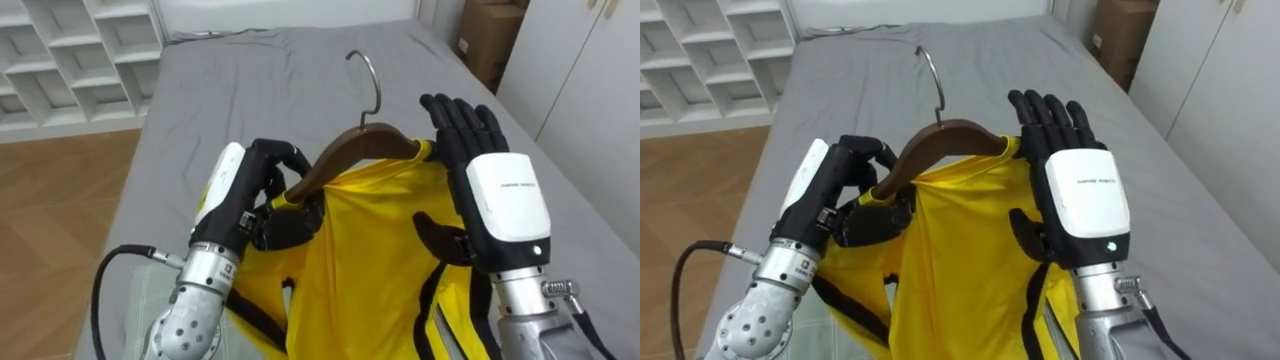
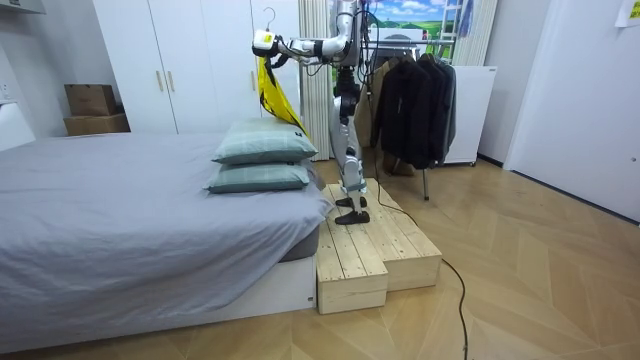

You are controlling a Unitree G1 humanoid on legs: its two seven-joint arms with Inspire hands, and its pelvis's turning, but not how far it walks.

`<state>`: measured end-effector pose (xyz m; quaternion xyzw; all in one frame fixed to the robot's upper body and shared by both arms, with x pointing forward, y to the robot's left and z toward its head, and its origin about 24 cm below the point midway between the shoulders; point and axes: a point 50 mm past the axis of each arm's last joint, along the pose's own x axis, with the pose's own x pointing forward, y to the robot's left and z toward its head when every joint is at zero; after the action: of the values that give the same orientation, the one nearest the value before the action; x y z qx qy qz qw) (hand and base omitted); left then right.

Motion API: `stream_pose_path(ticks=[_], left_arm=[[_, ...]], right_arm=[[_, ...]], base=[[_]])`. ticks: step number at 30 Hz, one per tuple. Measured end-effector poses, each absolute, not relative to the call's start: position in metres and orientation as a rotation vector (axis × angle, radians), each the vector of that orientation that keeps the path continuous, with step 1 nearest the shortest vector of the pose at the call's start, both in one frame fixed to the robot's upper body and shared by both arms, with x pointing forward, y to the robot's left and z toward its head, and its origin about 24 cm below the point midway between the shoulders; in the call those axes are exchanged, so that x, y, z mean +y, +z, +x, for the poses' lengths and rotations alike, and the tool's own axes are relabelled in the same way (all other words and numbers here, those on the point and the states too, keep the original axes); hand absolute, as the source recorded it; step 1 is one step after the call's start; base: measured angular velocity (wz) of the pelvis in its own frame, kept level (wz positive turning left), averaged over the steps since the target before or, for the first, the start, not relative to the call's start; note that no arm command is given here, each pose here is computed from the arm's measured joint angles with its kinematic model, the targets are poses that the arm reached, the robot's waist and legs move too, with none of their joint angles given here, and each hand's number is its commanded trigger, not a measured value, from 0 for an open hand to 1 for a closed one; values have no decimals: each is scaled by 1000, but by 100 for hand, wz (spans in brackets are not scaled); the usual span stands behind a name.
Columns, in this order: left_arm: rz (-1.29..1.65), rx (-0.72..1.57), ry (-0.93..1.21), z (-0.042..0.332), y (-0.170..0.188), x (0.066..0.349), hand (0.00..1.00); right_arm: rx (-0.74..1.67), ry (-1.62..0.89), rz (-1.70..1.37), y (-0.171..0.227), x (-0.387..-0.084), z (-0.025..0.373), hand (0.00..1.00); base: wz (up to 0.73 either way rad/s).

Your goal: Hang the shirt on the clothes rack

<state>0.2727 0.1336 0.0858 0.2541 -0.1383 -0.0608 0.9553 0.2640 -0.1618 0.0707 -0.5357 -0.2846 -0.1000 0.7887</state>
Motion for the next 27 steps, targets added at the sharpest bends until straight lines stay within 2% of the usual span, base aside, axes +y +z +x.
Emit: stream_pose_path(ticks=[9, 14, 17, 27], left_arm=[[511, -296, -131, 272, 89, 131, 100], [508, -335, -166, 271, 96, 120, 100], [548, -329, -129, 274, 99, 130, 100], [551, -329, -151, 275, 104, 125, 100]], right_arm=[[-627, -260, -1185, 64, -168, 268, 0], [-603, -280, -1180, 60, -172, 271, 0], [-655, -248, -1192, 65, -163, 278, 0], [-589, -283, -1237, 57, -175, 280, 0]], base=[[0], [-4], [-58], [13]])
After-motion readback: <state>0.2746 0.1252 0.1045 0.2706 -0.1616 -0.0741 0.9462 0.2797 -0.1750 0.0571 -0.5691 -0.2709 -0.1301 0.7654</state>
